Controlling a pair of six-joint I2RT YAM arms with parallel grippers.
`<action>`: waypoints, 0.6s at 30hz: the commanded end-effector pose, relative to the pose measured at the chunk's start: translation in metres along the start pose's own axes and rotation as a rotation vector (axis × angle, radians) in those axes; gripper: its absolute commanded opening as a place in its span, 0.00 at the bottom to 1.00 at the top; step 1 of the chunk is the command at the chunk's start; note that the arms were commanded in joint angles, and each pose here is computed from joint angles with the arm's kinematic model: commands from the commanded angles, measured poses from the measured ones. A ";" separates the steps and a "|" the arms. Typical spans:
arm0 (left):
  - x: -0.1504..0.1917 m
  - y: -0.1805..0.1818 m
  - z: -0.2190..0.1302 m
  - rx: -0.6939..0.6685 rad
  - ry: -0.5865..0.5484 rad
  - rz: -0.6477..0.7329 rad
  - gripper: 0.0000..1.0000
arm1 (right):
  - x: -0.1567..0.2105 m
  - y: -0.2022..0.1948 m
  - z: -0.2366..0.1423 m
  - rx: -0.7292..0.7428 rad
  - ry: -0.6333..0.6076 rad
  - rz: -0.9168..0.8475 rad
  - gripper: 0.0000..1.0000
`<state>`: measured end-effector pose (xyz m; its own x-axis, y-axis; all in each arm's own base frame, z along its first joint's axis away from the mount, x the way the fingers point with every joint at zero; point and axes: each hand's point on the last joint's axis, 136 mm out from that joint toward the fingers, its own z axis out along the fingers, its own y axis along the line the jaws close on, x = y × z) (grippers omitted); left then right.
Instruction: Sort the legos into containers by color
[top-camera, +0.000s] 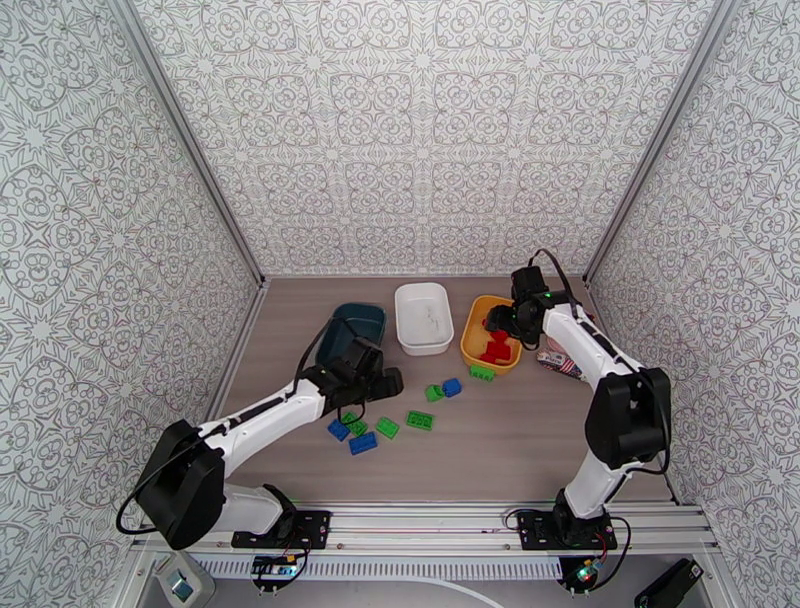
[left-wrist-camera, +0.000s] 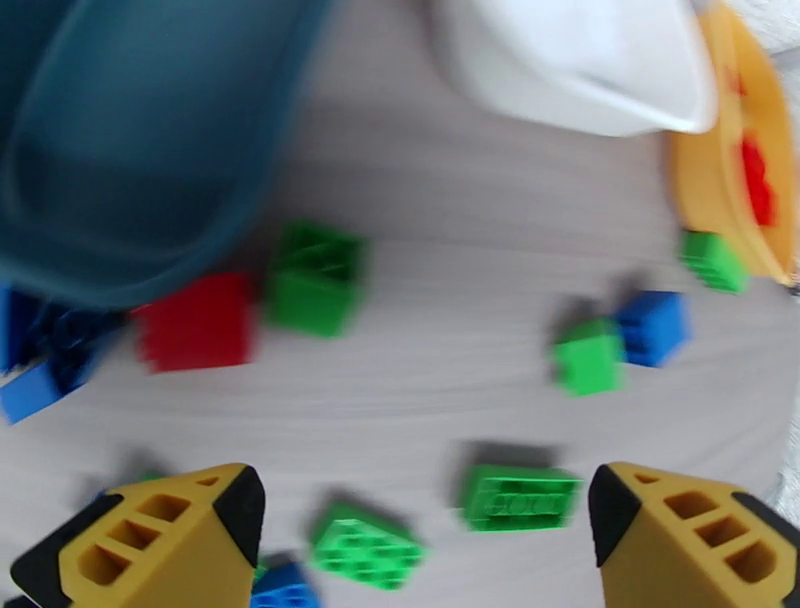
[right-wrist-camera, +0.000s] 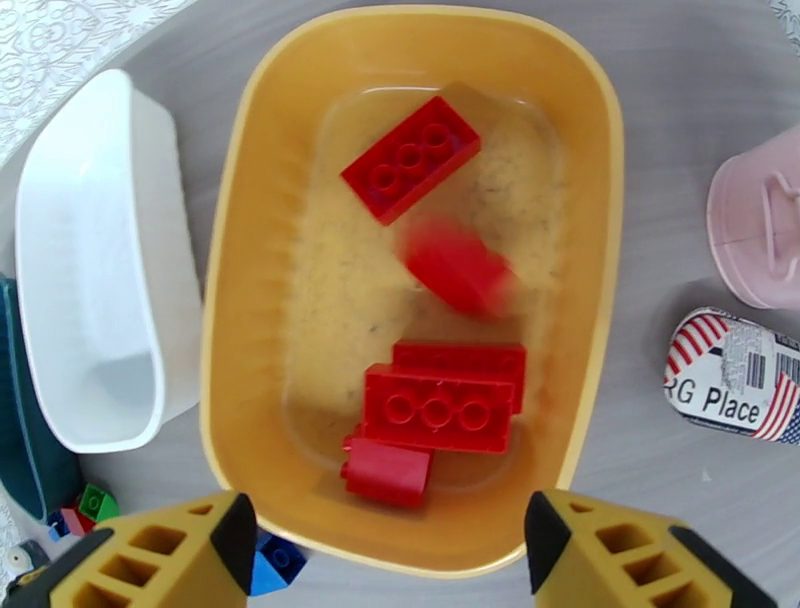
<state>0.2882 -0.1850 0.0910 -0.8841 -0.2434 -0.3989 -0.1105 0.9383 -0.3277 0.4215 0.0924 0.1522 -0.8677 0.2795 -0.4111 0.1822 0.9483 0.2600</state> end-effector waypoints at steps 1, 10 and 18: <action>-0.001 0.033 -0.001 -0.101 -0.010 0.002 0.84 | 0.015 0.015 -0.019 -0.076 -0.007 -0.010 0.70; -0.001 0.049 0.021 -0.162 0.018 0.028 0.79 | 0.076 0.069 -0.037 -0.229 0.018 -0.065 0.62; -0.004 0.050 0.043 -0.186 0.029 0.038 0.73 | 0.121 0.096 -0.040 -0.266 0.060 -0.106 0.59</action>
<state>0.2901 -0.1468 0.0358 -0.9184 -0.2078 -0.3366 -0.1663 0.9749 -0.1483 0.3216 0.2072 0.1560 -0.9118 0.1297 -0.3896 -0.0457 0.9110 0.4100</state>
